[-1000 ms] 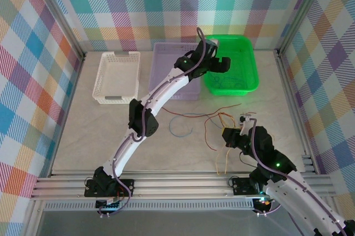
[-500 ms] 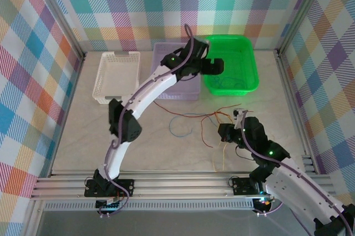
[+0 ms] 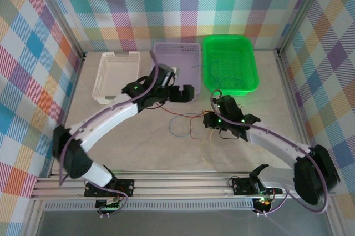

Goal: Untangle the cables

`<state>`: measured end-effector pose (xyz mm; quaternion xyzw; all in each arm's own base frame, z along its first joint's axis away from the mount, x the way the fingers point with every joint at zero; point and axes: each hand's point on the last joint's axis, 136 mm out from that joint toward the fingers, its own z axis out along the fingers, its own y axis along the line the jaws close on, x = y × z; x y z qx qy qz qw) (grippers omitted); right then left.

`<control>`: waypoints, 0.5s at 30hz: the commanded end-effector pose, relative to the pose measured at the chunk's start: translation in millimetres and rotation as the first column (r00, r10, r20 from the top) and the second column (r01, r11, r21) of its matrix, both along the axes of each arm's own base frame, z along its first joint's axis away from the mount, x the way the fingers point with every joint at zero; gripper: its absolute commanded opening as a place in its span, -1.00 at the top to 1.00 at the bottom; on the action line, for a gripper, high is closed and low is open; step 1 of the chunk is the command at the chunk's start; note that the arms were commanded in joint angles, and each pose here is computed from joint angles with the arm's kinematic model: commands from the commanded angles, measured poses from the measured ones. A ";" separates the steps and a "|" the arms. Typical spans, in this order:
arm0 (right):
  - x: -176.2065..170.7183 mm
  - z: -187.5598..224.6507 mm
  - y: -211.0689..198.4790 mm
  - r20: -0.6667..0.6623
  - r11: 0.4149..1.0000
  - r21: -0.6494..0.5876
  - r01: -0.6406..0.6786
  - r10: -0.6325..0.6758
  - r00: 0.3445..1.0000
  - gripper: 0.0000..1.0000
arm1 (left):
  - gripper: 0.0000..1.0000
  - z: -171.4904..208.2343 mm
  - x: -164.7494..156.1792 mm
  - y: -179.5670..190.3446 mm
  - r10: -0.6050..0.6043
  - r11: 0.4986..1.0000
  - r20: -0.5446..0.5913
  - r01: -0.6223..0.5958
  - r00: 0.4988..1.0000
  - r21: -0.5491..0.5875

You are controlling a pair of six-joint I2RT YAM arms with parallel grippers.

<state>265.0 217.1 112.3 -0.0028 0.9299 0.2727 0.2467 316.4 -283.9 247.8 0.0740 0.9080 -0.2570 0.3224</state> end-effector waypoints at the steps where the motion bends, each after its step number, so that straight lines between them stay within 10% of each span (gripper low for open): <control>1: 16.0 11.4 21.7 0.019 0.997 0.050 -0.050 0.049 0.999 1.00 | -1.00 -13.2 -15.3 16.3 0.016 1.000 -0.012 -0.017 1.000 -0.021; 4: 20.6 9.0 30.7 -0.011 0.996 0.058 -0.066 0.067 0.998 0.97 | -0.99 -36.4 -34.3 23.8 0.019 0.999 -0.079 -0.022 0.997 -0.042; 10: 26.2 26.6 17.5 0.031 0.996 -0.053 -0.070 0.072 0.997 -0.04 | -0.99 -46.6 -53.2 61.3 0.119 0.993 -0.065 -0.120 0.991 -0.019; 15: 52.9 73.3 -0.2 0.165 0.984 -0.173 -0.032 0.061 0.984 -0.41 | -1.00 -64.0 -56.0 86.2 0.199 0.980 -0.057 -0.199 0.978 0.008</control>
